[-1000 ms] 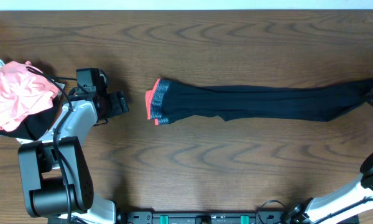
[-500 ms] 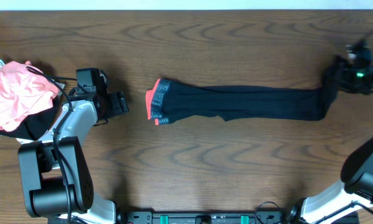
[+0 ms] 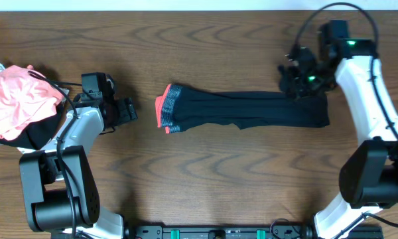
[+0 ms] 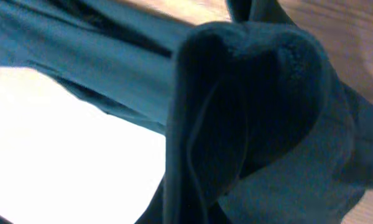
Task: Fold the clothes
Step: 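Lift the leg ends with the right gripper and fold them leftward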
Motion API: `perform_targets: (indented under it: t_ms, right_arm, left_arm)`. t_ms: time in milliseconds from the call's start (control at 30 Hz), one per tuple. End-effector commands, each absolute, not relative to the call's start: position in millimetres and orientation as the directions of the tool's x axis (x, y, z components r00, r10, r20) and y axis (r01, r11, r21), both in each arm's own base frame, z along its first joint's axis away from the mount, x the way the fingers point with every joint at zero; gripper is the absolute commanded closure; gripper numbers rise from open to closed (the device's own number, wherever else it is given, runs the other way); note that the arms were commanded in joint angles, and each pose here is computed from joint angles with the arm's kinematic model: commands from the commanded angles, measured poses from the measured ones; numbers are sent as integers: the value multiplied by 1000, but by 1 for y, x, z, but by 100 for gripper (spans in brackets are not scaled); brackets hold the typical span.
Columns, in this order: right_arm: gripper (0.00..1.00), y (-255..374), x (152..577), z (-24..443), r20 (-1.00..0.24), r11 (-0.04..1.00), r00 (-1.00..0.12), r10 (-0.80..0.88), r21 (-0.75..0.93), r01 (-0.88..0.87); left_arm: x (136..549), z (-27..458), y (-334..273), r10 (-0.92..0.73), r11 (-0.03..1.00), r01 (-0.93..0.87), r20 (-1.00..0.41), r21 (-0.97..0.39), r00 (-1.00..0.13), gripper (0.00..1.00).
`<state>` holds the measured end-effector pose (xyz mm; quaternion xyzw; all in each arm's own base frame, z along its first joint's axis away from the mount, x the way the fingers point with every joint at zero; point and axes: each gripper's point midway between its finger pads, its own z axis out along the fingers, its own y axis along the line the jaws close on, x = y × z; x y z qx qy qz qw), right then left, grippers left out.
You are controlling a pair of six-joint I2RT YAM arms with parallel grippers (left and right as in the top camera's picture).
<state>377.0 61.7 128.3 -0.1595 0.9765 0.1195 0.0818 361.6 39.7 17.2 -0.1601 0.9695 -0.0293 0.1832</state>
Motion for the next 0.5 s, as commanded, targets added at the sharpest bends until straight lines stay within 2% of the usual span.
perform_targets:
  t_ms: [0,467]
  right_arm:
    - [99,81,371,128,-198,904,-911,-362,163,-395]
    - [99,122,332,69,-117,862,-882,-456,186,-471]
  left_arm:
    - [356,9,42,-334,943,-316,-323,-106,-886,14]
    - [356,9,42,-334,943,-316,-323,-106,-886,13]
